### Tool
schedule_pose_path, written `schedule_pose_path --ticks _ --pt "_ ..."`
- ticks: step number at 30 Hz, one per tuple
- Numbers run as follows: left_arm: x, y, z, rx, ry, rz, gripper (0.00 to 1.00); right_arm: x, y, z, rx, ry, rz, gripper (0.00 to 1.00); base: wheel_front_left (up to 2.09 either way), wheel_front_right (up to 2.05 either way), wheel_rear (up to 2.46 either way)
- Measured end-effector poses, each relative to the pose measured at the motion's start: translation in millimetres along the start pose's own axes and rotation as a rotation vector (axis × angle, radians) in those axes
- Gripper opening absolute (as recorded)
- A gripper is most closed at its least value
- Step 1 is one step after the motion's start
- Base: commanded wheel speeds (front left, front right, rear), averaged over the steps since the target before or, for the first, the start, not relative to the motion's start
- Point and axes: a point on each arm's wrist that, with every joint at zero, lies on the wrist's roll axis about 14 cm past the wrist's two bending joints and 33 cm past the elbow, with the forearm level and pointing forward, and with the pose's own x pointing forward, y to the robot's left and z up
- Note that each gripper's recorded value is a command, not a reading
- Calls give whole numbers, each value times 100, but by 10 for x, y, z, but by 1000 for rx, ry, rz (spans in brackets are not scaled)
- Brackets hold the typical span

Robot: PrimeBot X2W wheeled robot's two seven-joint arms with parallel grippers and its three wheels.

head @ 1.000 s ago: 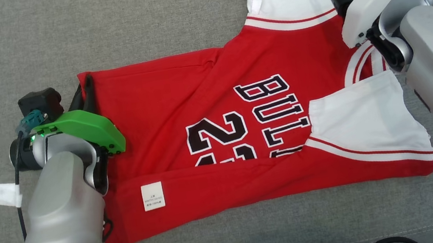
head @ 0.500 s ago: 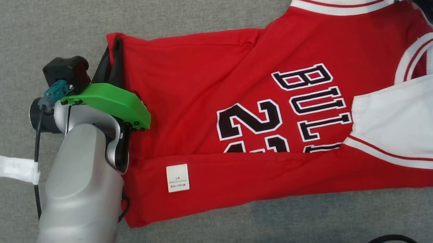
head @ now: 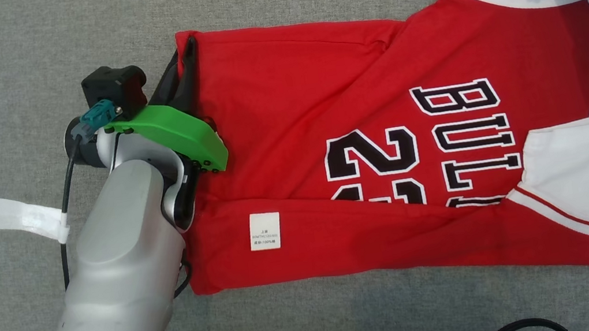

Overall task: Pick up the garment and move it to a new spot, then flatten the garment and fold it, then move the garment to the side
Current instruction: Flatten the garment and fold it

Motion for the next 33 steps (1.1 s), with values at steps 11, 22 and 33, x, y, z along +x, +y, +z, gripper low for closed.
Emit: schedule_pose_path --ticks 11,22,33 --pt "17 -34 28 -4 -6 1 0 -67 -21 177 -15 -80 -3 0 0 0 0" --pt "-160 46 86 -18 -16 45 0 -477 145 330 12 -225 43 0 0 0 0" --pt "-442 -24 277 -23 -71 38 0 -1299 1 443 119 -394 28 0 0 0 0"
